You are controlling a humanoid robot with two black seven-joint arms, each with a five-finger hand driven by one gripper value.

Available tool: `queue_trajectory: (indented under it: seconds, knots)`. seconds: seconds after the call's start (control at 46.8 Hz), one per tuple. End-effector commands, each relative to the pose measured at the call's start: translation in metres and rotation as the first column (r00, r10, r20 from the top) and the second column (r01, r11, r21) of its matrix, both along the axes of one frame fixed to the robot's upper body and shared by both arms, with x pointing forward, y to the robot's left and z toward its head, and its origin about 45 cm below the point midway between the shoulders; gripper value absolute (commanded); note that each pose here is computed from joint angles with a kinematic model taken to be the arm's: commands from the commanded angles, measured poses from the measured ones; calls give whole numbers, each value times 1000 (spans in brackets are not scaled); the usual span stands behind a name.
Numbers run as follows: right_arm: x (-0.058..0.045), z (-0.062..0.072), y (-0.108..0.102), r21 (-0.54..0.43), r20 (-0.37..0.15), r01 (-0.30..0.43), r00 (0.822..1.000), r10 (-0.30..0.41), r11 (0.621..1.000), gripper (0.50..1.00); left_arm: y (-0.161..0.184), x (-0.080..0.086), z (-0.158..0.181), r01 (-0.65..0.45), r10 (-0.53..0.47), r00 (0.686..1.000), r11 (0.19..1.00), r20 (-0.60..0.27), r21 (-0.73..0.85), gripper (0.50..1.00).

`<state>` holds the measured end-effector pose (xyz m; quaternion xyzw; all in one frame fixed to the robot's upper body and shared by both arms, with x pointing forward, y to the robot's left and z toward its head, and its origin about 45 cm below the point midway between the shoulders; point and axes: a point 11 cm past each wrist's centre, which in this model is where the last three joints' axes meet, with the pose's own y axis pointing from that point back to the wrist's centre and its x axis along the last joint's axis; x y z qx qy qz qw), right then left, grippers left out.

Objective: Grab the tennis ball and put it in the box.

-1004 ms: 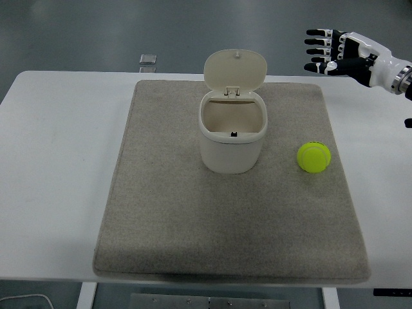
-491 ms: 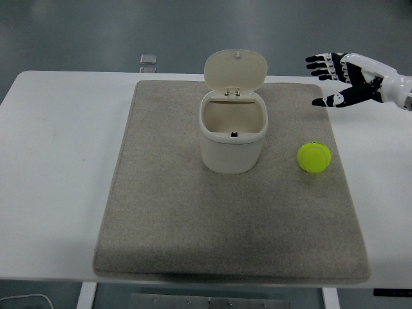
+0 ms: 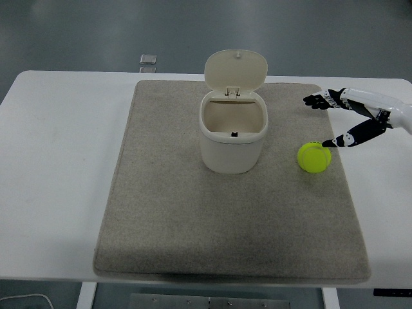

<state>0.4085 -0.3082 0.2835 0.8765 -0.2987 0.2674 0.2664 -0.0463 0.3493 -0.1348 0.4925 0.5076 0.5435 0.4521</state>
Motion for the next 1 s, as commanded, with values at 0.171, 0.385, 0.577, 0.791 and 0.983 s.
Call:
queue_trajectory:
  seconds: [0.171,0.385,0.577,0.791,0.983]
  knots:
    - [-14,-30,3,-90,45,-34,998,38,995,913,0,0,0,0,0,1000,1000,-1,0,992]
    - [-21,-46,4,-155,103,-41,993,58,987,911,0,0,0,0,0,1000,1000,0,0,992]
    - [-23,-51,5,-178,106,-51,992,71,983,909,0,0,0,0,0,1000,1000,0,0,992]
    - [-25,-56,8,-201,122,-62,989,88,978,897,0,0,0,0,0,1000,1000,-1,0,992]
    - [-26,-63,10,-210,111,-66,990,91,975,846,0,0,0,0,0,1000,1000,0,0,992]
